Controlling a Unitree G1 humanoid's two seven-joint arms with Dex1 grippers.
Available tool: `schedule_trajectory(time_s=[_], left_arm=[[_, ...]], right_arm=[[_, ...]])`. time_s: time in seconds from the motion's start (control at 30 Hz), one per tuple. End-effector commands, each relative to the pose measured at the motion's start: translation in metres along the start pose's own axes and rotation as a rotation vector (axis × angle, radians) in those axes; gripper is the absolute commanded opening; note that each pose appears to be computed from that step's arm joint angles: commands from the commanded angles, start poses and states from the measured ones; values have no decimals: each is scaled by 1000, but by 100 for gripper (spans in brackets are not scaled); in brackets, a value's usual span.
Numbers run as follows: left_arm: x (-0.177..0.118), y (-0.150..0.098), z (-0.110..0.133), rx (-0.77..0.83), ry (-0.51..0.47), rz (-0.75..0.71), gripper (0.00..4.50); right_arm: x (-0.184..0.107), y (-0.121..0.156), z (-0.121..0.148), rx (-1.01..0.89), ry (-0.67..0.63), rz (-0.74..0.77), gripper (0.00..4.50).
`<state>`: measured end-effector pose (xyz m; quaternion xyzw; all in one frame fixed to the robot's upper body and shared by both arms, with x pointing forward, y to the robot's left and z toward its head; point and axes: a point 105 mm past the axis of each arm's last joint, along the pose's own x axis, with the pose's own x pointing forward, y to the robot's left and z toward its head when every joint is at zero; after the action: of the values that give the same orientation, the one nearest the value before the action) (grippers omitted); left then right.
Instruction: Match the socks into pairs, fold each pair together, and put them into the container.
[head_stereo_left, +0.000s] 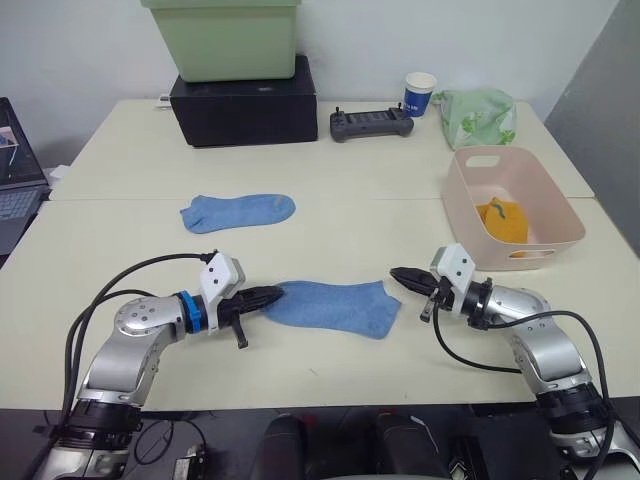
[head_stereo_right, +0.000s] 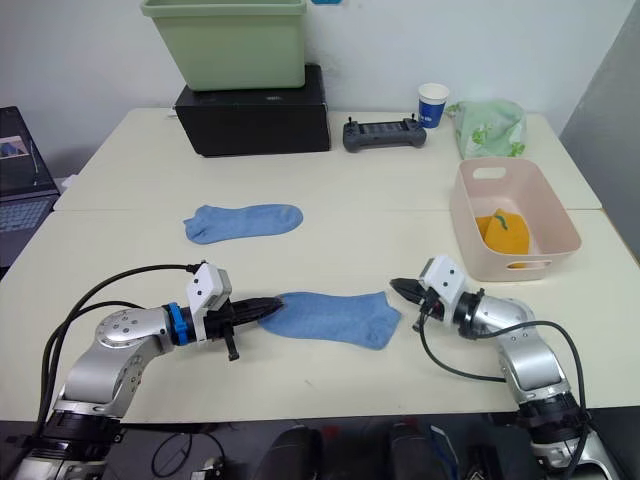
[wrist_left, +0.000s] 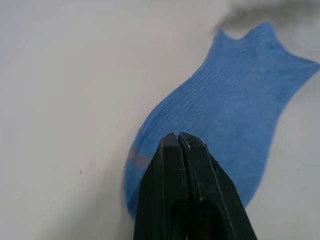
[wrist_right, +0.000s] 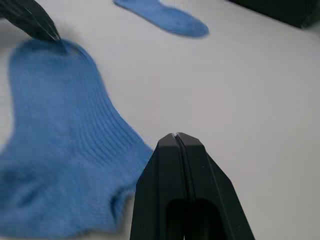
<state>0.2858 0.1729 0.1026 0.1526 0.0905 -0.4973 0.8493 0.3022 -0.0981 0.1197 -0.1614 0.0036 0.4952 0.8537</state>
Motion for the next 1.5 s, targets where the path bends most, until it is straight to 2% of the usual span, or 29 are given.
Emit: schedule_trajectory(time_s=[0.03,0.2,0.37,0.53,0.63,0.7,0.8,0.9,0.97,1.07,1.2,1.27,1.4,1.5], left_arm=[[-1,-9,-2,49,27,-38,2],[0,-7,-21,68,127,-10,2],[-1,-8,-28,37,150,-6,2],[-14,-3,-37,35,197,32,2],[-18,3,-26,-6,125,80,2],[-22,8,-11,-45,39,119,2],[-36,26,8,-90,-74,267,62],[-57,49,0,-114,-80,498,155],[-69,58,-5,-113,-89,622,220],[-89,64,-14,-130,-128,830,320],[-97,57,-23,-143,-128,914,449],[-99,53,-27,-147,-116,932,450],[-100,54,-30,-128,-88,952,450],[-92,65,-31,-114,-40,917,450]], right_arm=[[12,25,11,8,-34,119,0],[22,41,-17,15,55,180,0],[8,48,-36,-8,145,237,0],[-17,25,-50,-46,225,136,0],[-39,19,-47,-38,229,124,0],[-45,14,-31,-4,157,89,0],[-52,-6,-1,27,12,-50,0],[-54,-30,10,4,-32,-232,62],[-55,-39,11,-3,-36,-318,131],[-48,-37,3,22,-40,-384,240],[-42,-33,0,58,-52,-399,383],[-39,-32,1,71,-57,-404,445],[-31,-24,2,75,-43,-336,445],[-28,-21,2,53,-28,-293,445]])
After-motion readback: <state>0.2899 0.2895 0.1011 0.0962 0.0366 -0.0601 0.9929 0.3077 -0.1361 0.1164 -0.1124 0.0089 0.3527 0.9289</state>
